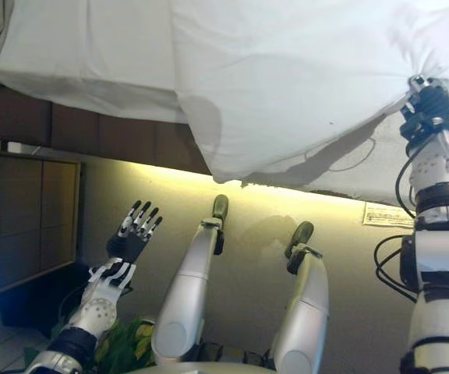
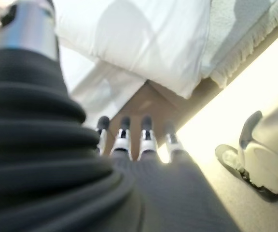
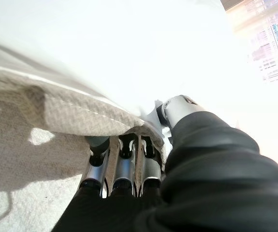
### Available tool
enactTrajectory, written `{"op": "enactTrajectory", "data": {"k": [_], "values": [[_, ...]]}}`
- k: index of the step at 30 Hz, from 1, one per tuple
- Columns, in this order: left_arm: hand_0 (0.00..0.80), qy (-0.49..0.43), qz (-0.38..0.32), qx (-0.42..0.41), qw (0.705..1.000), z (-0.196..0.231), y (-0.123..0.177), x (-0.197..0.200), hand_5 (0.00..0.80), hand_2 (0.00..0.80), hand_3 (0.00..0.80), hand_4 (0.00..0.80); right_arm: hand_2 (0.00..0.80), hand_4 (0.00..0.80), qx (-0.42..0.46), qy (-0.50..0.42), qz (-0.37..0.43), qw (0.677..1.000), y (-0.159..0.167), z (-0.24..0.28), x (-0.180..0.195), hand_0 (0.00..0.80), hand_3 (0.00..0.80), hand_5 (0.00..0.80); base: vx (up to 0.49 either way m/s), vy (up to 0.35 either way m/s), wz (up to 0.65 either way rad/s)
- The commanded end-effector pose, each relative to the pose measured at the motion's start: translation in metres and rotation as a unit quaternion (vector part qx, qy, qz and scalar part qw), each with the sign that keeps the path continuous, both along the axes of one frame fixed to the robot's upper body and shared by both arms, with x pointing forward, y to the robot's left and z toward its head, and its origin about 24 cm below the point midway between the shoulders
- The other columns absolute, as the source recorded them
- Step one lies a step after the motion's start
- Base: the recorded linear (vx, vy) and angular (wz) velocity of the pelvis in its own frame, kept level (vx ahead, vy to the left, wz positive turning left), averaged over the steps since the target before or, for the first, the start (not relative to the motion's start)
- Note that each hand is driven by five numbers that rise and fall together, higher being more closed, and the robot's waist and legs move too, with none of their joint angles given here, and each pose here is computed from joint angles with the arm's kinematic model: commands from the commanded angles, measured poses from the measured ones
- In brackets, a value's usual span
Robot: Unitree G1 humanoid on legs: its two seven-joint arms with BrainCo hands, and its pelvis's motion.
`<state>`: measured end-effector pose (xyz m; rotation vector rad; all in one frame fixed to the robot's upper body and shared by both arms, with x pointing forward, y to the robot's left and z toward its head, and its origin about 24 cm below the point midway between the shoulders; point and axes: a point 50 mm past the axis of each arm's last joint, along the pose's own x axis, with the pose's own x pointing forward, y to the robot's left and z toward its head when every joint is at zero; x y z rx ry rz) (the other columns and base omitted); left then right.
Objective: Make the bed neatly
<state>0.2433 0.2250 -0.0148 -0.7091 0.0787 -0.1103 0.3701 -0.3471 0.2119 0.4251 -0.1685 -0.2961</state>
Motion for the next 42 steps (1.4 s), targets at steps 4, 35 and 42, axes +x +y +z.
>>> {"op": "enactTrajectory", "data": {"k": [4, 35, 42], "values": [[0.0, -0.034, 0.009, 0.026, 0.999, 0.011, 0.017, -0.001, 0.0, 0.0, 0.0, 0.0, 0.8, 0.8, -0.03, -0.071, 0.044, 0.996, -0.009, 0.033, -0.01, 0.8, 0.8, 0.8, 0.002, 0.016, -0.03], [0.0, 0.171, -0.12, 0.083, 0.974, -0.034, -0.057, 0.027, 0.0, 0.0, 0.0, 0.0, 0.8, 0.8, 0.028, 0.136, 0.304, 0.943, 0.157, -0.13, 0.006, 0.8, 0.8, 0.8, 0.06, 0.009, 0.0], [0.0, 0.237, -0.168, 0.031, 0.957, -0.048, -0.089, 0.022, 0.0, 0.0, 0.0, 0.0, 0.8, 0.8, 0.039, 0.17, 0.321, 0.931, 0.178, -0.146, 0.003, 0.8, 0.8, 0.8, 0.144, -0.001, -0.03]]}}
